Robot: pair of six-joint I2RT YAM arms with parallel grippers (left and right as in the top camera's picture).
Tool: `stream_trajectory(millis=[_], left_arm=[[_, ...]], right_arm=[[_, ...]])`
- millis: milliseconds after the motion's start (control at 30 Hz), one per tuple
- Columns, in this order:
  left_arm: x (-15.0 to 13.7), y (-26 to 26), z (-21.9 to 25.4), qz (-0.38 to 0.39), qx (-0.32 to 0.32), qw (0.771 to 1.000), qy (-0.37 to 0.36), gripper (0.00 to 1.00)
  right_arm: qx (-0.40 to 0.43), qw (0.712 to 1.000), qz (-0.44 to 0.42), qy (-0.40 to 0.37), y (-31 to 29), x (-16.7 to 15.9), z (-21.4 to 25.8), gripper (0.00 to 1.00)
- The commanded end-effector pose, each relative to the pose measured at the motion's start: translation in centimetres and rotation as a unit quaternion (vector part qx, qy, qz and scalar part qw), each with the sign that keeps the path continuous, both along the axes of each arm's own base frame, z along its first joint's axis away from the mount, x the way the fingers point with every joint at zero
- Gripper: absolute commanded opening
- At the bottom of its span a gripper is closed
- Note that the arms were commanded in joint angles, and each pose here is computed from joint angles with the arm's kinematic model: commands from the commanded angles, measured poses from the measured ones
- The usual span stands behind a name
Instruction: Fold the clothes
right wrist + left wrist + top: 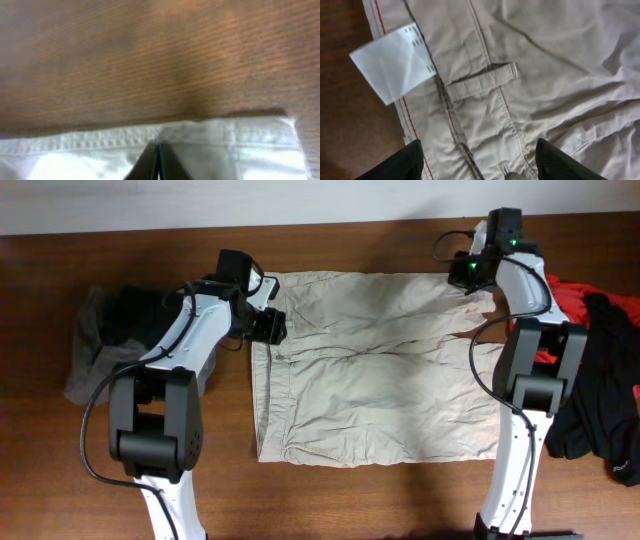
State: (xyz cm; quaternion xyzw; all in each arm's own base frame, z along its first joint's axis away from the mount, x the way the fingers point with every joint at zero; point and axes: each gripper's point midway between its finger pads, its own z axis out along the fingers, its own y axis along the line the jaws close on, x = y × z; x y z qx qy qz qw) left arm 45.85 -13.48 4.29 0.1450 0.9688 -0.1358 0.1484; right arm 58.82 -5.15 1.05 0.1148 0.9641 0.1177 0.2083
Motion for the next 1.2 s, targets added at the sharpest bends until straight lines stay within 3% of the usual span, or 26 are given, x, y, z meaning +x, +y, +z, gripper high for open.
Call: stream_trajectory(millis=[0,33,133,233,400,867,1167], left_arm=[[0.7,-0.3,0.3,-0.005,-0.007,1.000,-0.010,0.71],[0.7,-0.3,0.4,-0.005,-0.007,1.000,-0.012,0.71],[1.2,-0.4,0.8,-0.005,-0.008,1.000,-0.019,0.71],[1.7,-0.5,1.3,-0.005,-0.010,0.999,-0.030,0.71],[2.0,-0.6,1.5,-0.005,-0.011,0.999,-0.035,0.71],[1.6,-0.5,1.4,-0.005,-0.010,1.000,-0.028,0.72],[1.1,-0.5,1.2,-0.001,-0.011,1.000,-0.015,0.71]], right_arm=[[0.047,0.999,0.018,0.009,1.8,-0.4,4.7,0.20],[0.049,0.998,0.018,0.022,1.9,-1.1,5.6,0.34],[0.051,0.997,0.018,0.055,2.1,-2.9,7.1,0.38],[0.053,0.995,0.022,0.076,2.9,-3.7,6.5,0.17],[0.035,0.993,0.030,0.112,4.1,-4.3,3.0,0.05],[0.026,0.985,0.026,0.168,7.3,-6.1,-5.5,0.04],[0.022,0.998,0.005,0.064,7.0,-1.7,-8.9,0.04]])
